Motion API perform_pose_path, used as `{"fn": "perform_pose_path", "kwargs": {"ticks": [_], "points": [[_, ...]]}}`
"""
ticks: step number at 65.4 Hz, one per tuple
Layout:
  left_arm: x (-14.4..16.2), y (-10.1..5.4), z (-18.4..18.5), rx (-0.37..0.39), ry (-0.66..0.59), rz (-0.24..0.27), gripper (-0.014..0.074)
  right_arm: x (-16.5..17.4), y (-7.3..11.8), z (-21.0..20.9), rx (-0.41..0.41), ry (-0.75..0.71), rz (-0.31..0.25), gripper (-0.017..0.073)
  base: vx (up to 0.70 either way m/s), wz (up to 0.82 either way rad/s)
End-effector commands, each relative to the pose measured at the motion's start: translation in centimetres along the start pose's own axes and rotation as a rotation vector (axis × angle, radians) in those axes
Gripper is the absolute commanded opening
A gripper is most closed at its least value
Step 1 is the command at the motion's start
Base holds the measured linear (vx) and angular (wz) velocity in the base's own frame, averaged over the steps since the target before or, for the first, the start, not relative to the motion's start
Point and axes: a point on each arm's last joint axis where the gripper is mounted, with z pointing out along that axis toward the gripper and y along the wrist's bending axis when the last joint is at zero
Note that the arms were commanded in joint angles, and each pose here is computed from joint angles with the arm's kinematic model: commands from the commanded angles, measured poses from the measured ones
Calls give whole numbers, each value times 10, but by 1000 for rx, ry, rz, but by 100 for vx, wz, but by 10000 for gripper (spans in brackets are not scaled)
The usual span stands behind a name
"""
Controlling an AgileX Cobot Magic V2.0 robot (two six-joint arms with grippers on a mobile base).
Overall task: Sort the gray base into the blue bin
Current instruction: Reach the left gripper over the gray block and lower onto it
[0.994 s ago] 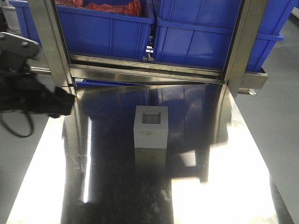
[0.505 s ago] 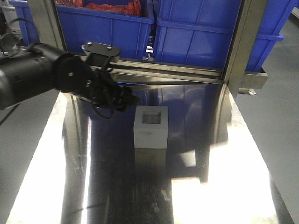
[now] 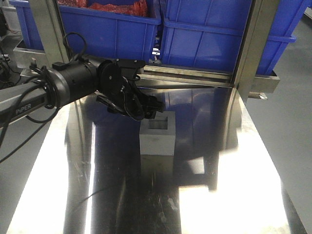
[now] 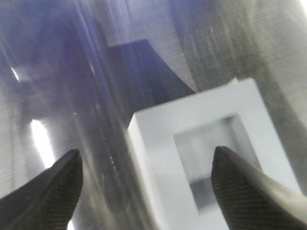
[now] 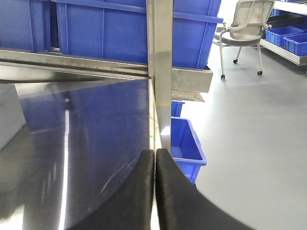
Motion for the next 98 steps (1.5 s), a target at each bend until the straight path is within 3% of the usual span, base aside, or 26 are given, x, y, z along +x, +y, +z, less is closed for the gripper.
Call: {"fn": "perform_pose_path", "kwargs": {"ticks": [1, 64, 74, 91, 98], "points": [[-17, -9, -26, 40, -107, -7, 524, -6, 0, 0, 1, -73, -15, -5, 0, 0], [-6, -5, 0, 15, -16, -8, 505, -6, 0, 0, 1, -73, -15, -5, 0, 0], [-5, -4, 0, 8, -11, -1, 368, -6, 0, 0, 1, -73, -15, -5, 0, 0], [-5, -4, 0, 8, -13, 1, -9, -6, 0, 0, 1, -73, -15, -5, 0, 0], [-6, -5, -1, 10, -23, 2, -8, -6, 0, 0, 1, -73, -15, -5, 0, 0]]}}
